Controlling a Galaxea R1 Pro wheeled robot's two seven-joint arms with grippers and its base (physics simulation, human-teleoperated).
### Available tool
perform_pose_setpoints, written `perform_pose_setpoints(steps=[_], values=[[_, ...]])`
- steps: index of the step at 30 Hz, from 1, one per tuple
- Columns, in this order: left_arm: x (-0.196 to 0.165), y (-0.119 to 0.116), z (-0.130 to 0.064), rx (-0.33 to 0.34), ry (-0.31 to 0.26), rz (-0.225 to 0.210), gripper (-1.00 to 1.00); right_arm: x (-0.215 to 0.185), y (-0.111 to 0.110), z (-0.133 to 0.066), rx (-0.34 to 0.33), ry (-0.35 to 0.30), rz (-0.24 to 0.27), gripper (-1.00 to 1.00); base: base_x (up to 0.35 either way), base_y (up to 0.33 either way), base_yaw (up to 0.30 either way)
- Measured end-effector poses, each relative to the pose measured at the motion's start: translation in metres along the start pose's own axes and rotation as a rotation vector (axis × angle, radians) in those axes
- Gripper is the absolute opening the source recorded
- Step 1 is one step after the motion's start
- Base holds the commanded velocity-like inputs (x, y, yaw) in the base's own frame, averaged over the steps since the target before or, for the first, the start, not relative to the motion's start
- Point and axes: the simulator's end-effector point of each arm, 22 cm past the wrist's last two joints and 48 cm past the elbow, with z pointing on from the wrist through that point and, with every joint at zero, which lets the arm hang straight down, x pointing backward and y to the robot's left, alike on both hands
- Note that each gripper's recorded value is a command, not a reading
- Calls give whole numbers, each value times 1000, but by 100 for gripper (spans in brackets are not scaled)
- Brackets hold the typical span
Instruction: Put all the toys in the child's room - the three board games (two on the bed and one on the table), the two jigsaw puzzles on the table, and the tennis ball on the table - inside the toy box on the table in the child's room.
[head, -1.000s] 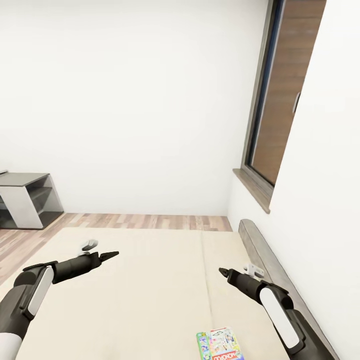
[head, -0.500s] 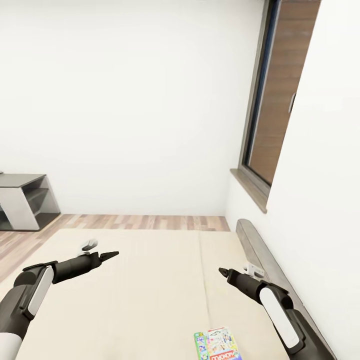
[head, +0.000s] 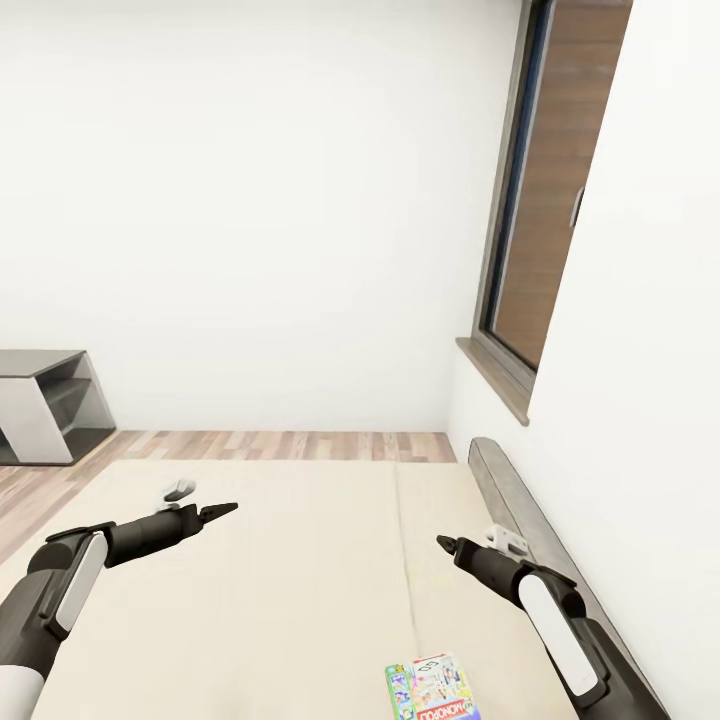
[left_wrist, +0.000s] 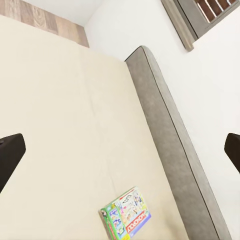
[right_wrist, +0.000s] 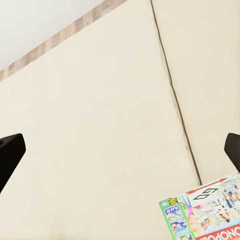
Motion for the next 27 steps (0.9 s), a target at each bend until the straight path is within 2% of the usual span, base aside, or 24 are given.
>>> perform_pose_setpoints(steps=[27], values=[[0,0,0,0,0,0,100,0,1,0,0,-1,0,100,0,23,0]])
